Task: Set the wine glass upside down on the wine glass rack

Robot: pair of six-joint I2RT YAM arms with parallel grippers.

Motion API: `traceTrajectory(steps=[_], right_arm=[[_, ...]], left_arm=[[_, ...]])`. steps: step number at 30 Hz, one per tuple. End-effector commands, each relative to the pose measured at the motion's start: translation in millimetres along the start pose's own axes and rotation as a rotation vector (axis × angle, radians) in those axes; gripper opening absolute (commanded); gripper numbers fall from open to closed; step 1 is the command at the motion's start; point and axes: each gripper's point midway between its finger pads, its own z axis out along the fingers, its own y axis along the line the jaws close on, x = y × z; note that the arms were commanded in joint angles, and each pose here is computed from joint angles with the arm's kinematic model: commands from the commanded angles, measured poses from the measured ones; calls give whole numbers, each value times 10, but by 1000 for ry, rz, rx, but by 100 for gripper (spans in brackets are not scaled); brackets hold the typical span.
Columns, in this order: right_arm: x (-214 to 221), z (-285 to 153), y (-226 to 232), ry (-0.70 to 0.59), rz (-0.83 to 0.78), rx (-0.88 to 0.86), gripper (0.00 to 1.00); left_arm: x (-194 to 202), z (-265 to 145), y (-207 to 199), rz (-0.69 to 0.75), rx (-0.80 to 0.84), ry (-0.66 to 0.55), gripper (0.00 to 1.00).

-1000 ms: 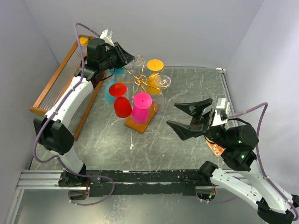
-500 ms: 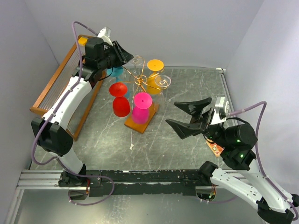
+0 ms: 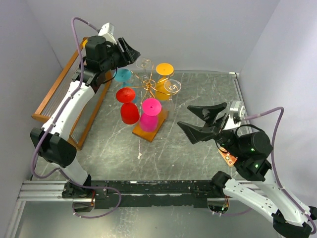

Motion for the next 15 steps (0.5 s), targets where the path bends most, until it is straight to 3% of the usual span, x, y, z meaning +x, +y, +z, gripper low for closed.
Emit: traceTrajectory(steps=[1, 6, 9, 15], right_arm=[[9, -29, -157, 0, 26, 98, 73], [121, -120, -566, 27, 90, 350, 72], [309, -267, -870, 82, 131, 552, 72], [731, -607, -1160, 233, 166, 793, 74]], left_arm=[[-496, -324, -178, 121, -2, -140, 70], [-621, -743, -214, 222, -19, -177, 80], [-558, -1047, -189, 287, -34, -172, 80], [-27, -1667, 248, 287, -176, -97, 81]])
